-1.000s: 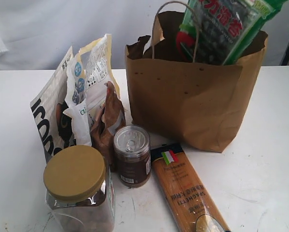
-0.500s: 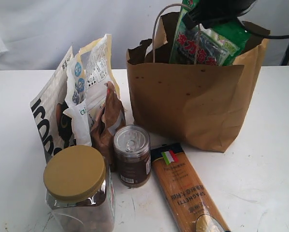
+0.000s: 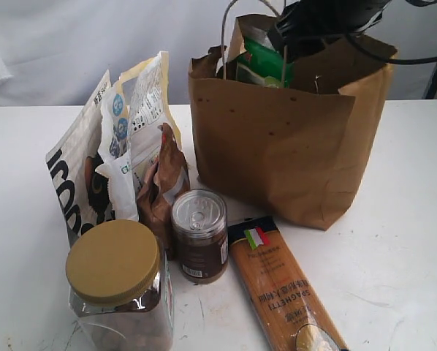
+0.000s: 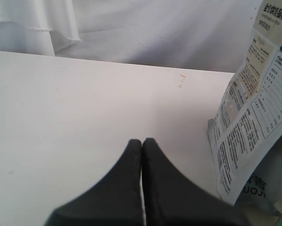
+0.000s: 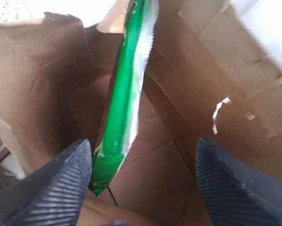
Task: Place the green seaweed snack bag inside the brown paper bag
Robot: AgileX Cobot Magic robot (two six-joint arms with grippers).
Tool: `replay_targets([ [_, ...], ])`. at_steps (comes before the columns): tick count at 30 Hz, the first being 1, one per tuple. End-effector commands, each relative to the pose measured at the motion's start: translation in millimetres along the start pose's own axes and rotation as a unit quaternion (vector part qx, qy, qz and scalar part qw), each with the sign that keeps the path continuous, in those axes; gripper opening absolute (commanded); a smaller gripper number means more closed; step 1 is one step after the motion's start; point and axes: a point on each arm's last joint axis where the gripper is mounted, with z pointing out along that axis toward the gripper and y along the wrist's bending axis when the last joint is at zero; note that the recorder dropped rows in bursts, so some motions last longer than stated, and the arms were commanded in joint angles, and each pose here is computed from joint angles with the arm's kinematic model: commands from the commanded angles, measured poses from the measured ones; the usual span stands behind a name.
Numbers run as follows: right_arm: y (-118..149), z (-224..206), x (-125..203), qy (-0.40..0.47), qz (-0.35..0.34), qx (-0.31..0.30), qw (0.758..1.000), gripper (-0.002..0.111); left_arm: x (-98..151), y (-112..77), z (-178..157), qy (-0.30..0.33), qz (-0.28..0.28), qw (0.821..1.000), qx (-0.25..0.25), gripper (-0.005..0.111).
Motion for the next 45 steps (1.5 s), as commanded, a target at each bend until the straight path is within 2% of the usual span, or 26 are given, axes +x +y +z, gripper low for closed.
replay_targets([
  [1, -3.3, -12.7, -1.2, -0.017, 0.012, 0.003, 1.0, 0.06, 0.6, -0.2, 0.2, -0.004, 0.001, 1.0, 0.003, 0.0],
  [8, -4.8, -47.6, 1.1, -0.033, 0.024, 0.006, 0.999, 0.056, 0.6, -0.2, 0.2, -0.004, 0.001, 1.0, 0.003, 0.0],
  [11, -5.2, -72.5, 6.3, -0.034, 0.053, 0.006, 0.998, 0.047, 0.6, -0.2, 0.2, -0.004, 0.001, 1.0, 0.003, 0.0],
  [16, -3.2, -103.1, 9.8, -0.065, 0.066, -0.006, 0.996, 0.002, 0.6, -0.2, 0.2, -0.004, 0.001, 1.0, 0.003, 0.0],
  [17, -2.2, -106.7, 10.7, -0.073, 0.069, -0.011, 0.995, 0.0, 0.6, -0.2, 0.2, -0.004, 0.001, 1.0, 0.003, 0.0],
  [23, 6.4, -119.5, 33.2, -0.12, 0.082, -0.031, 0.989, 0.0, 0.6, -0.2, 0.2, -0.004, 0.001, 1.0, 0.003, 0.0],
  [28, 20.1, -123.8, 78.0, -0.172, 0.118, -0.061, 0.976, 0.0, 0.6, -0.2, 0.2, -0.004, 0.001, 1.0, 0.003, 0.0],
  [32, 31.2, -108.8, 115.0, -0.172, 0.153, -0.086, 0.969, 0.0, 0.6, -0.2, 0.2, -0.004, 0.001, 1.0, 0.003, 0.0],
  [38, 38.9, -116.3, 147.0, -0.19, 0.182, -0.102, 0.96, 0.0, 0.6, -0.2, 0.2, -0.004, 0.001, 1.0, 0.003, 0.0],
  [42, 42.9, -127.5, 159.2, -0.167, 0.175, -0.113, 0.964, 0.0, 0.6, -0.2, 0.2, -0.004, 0.001, 1.0, 0.003, 0.0],
  [45, 42.7, -137.6, 162.0, -0.184, 0.172, -0.111, 0.961, 0.0, 0.6, -0.2, 0.2, -0.004, 0.001, 1.0, 0.003, 0.0],
])
